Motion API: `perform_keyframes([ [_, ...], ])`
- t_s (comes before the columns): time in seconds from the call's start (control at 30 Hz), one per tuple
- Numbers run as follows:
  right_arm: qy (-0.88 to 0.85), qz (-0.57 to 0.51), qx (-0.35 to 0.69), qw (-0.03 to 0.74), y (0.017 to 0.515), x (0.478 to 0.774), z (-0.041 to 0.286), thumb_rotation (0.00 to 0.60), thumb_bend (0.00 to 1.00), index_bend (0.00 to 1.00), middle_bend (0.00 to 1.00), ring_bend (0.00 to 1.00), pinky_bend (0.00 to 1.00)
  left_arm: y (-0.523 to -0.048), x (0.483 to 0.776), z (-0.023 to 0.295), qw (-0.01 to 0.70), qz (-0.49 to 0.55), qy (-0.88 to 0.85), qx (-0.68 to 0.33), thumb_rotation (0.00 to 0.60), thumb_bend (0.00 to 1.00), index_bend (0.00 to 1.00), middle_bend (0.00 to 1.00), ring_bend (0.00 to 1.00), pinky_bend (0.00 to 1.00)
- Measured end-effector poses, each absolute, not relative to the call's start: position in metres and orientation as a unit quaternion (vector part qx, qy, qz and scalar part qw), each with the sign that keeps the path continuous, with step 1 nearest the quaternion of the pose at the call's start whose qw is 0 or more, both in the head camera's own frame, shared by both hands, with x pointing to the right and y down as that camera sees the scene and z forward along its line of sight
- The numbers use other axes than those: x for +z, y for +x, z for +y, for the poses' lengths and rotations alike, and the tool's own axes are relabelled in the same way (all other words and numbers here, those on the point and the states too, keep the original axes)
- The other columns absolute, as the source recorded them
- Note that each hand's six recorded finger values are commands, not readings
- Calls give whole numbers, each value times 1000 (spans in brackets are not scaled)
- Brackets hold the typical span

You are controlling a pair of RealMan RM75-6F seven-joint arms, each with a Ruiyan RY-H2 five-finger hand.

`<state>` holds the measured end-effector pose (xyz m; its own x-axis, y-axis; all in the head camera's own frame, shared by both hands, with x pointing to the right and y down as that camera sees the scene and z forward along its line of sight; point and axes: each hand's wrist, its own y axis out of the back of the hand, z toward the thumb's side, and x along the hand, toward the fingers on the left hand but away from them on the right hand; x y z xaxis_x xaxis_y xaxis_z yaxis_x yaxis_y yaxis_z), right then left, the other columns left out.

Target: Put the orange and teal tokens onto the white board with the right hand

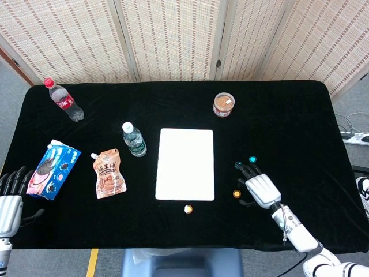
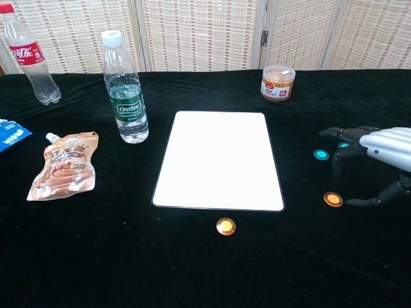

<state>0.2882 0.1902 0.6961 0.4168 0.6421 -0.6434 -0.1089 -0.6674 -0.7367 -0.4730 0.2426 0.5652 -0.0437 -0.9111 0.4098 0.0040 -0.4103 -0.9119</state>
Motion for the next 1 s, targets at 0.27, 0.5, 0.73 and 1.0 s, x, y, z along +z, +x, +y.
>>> perform_keyframes([
  [0.27,-756,-162,517,365,288,708,192,469,364,426,15,0,0,-473,567,243,374,390,-582,-607,600,171,101,34,29,0],
  [0.5,-757,-159,512,372,286,710,193,472,372,412,15,0,0,-473,569,244,372,390,-584,-608,600,171,101,33,29,0],
  [0.73,-756,-145,509,385,283,714,195,471,387,336,6,0,0,-475,570,246,369,391,-583,-609,600,171,101,33,29,0],
  [1.0,-756,-142,505,391,279,716,196,471,390,365,34,0,0,-477,572,248,365,391,-584,-610,600,171,101,33,29,0],
])
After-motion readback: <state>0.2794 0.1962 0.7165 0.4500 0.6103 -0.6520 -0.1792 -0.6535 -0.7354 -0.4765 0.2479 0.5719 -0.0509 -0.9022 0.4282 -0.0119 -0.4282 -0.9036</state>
